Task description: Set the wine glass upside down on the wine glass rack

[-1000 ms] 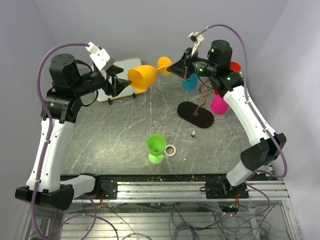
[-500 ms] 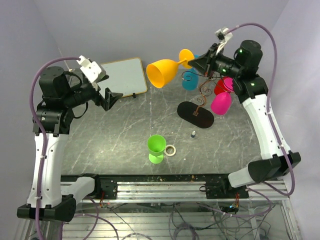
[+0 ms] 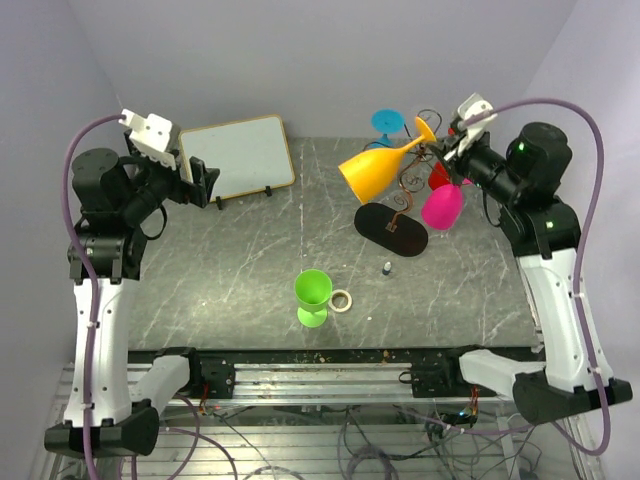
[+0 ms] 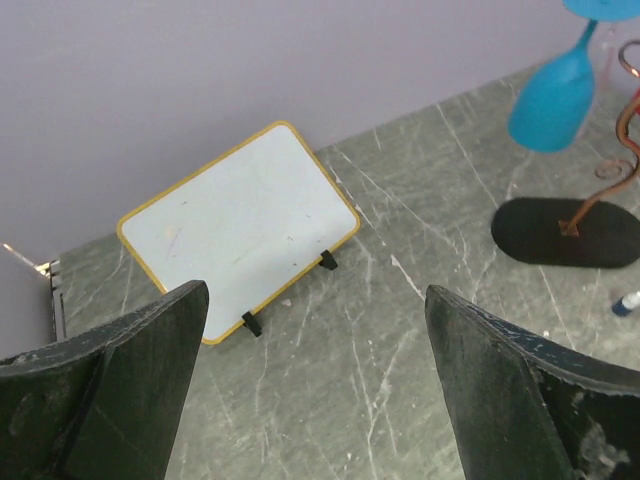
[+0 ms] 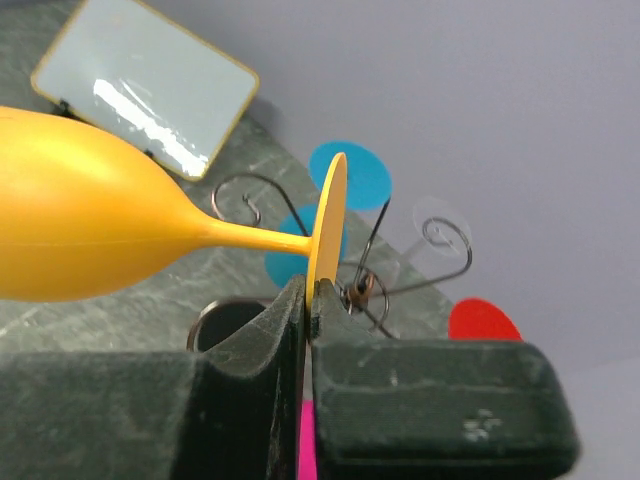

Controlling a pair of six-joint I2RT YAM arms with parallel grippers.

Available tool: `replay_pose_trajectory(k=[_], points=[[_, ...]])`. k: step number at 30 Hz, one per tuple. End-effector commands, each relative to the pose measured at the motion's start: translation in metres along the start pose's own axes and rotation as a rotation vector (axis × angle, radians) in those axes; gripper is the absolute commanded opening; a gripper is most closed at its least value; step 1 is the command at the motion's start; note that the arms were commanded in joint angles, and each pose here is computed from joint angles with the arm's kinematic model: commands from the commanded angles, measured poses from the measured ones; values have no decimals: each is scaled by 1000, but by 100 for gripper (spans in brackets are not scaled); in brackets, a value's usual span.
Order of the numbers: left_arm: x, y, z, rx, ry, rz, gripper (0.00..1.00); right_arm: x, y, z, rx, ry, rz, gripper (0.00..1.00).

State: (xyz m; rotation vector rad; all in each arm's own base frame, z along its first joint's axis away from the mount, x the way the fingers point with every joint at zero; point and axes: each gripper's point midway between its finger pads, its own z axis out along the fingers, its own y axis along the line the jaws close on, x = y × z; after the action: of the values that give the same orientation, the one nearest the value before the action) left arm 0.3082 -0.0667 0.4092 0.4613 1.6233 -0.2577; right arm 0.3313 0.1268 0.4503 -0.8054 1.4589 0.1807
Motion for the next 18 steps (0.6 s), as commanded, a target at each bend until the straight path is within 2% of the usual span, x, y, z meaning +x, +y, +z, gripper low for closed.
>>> replay_pose_trajectory(k=[1,4,11,14,18], points=[[-20,26,-10,-169,-129,-93,100,24,5,-18,11,70,-103,0],[-19,32,-13,-204,-163,-153,100,32,17,-25,-27,79,-119,0],[-15,34,-15,-219,-146,-232,100,25,30,-51,-98,74,-291,0],[-22,26,-18,-163,-141,-206,100,14,33,-59,-108,42,-343,0],[-36,4,-26,-24,-144,-97,100,-2,41,-71,-134,-16,-389,0]])
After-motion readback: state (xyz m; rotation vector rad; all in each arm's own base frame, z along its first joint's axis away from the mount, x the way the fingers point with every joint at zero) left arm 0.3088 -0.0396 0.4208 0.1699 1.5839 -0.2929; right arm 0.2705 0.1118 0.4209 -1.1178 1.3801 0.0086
